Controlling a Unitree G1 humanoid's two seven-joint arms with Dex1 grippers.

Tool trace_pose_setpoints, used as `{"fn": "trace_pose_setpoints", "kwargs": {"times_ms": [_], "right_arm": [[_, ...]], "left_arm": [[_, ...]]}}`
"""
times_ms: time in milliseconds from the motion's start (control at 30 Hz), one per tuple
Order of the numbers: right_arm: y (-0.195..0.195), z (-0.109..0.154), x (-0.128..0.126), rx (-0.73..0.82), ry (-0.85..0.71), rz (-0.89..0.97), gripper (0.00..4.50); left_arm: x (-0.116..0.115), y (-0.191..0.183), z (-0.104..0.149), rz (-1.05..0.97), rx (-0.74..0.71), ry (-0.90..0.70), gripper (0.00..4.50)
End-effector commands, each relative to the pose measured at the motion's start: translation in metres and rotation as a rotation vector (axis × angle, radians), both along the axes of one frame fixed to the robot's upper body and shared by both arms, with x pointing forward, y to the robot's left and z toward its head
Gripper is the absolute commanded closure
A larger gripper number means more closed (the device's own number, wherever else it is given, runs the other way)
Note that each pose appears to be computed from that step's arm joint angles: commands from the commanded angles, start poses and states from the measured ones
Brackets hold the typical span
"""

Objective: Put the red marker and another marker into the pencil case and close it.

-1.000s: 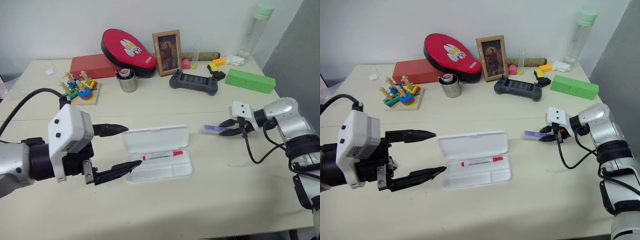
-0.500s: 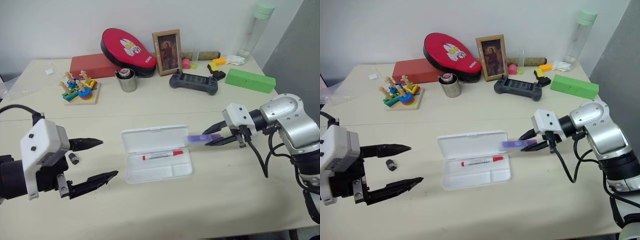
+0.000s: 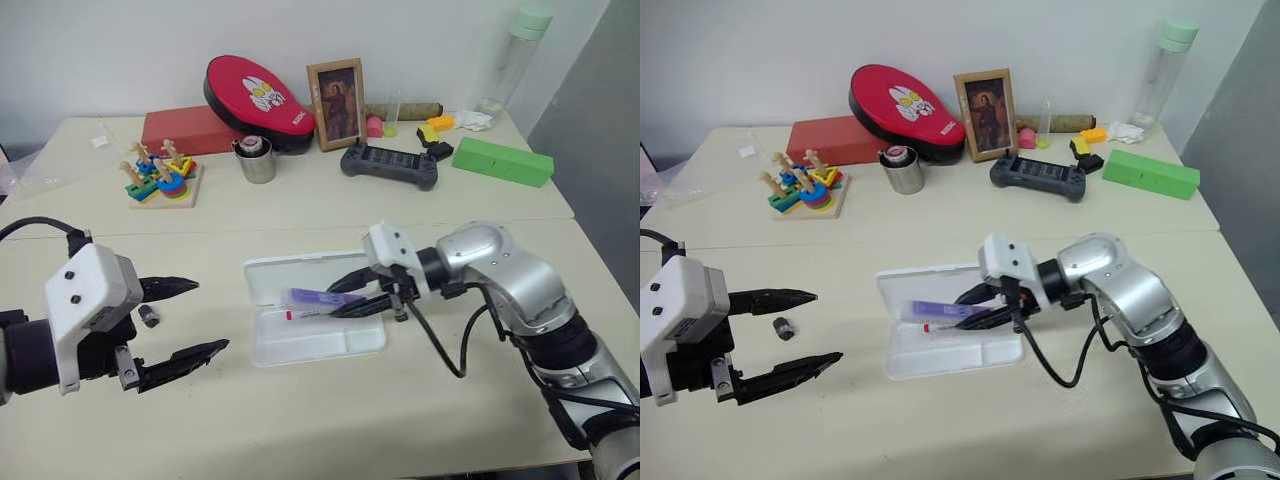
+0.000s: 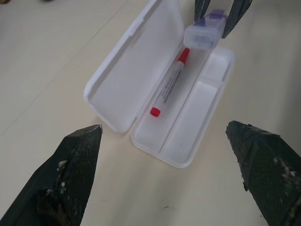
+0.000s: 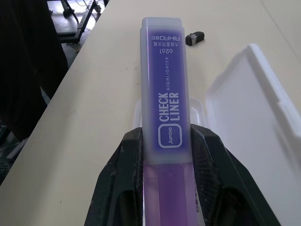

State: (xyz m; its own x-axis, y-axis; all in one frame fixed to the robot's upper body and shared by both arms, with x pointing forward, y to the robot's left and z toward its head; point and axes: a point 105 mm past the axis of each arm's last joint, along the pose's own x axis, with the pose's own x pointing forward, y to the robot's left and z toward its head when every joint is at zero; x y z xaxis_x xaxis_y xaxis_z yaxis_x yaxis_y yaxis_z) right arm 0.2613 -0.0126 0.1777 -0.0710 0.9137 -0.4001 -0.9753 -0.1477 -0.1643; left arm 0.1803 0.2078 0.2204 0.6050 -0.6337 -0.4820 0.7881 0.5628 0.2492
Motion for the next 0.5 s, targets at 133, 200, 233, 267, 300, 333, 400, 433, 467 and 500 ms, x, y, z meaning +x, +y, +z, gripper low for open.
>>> {"fn": "trace_pose_setpoints", "kwargs": {"times_ms": [133, 200, 233, 267, 300, 333, 400, 433, 467, 500], "right_arm": [[0.018, 0.004, 0.003, 0.015, 0.002, -0.042, 3.45], [0.024, 0.002, 0.001, 0.016, 0.023, -0.045, 3.45], [0.027, 0.0, -0.001, 0.015, 0.041, -0.043, 3.45], [0.029, -0.002, -0.002, 0.014, 0.053, -0.042, 3.45], [0.03, -0.005, -0.005, 0.01, 0.065, -0.035, 3.45], [0.031, -0.006, -0.006, 0.008, 0.072, -0.03, 3.45], [0.031, -0.012, -0.008, -0.009, 0.082, -0.026, 3.45], [0.03, -0.014, -0.009, -0.015, 0.085, -0.024, 3.45], [0.029, -0.017, -0.01, -0.024, 0.089, -0.017, 3.45], [0.028, -0.02, -0.012, -0.032, 0.097, -0.004, 3.45]], "left_arm": [[0.001, 0.005, 0.004, 0.0, 0.025, -0.021, 0.0], [0.002, 0.007, 0.005, 0.0, 0.032, -0.017, 0.0], [0.002, 0.009, 0.005, -0.001, 0.037, -0.015, 0.0], [0.003, 0.01, 0.006, -0.002, 0.04, -0.013, 0.0], [0.003, 0.01, 0.006, -0.005, 0.043, -0.011, 0.0], [0.003, 0.011, 0.006, -0.007, 0.044, -0.009, 0.0], [0.004, 0.012, 0.006, -0.014, 0.051, 0.001, 0.0], [0.004, 0.012, 0.006, -0.017, 0.053, 0.005, 0.0], [0.004, 0.013, 0.007, -0.021, 0.057, 0.009, 0.0], [0.004, 0.014, 0.007, -0.025, 0.059, 0.013, 0.0]]}}
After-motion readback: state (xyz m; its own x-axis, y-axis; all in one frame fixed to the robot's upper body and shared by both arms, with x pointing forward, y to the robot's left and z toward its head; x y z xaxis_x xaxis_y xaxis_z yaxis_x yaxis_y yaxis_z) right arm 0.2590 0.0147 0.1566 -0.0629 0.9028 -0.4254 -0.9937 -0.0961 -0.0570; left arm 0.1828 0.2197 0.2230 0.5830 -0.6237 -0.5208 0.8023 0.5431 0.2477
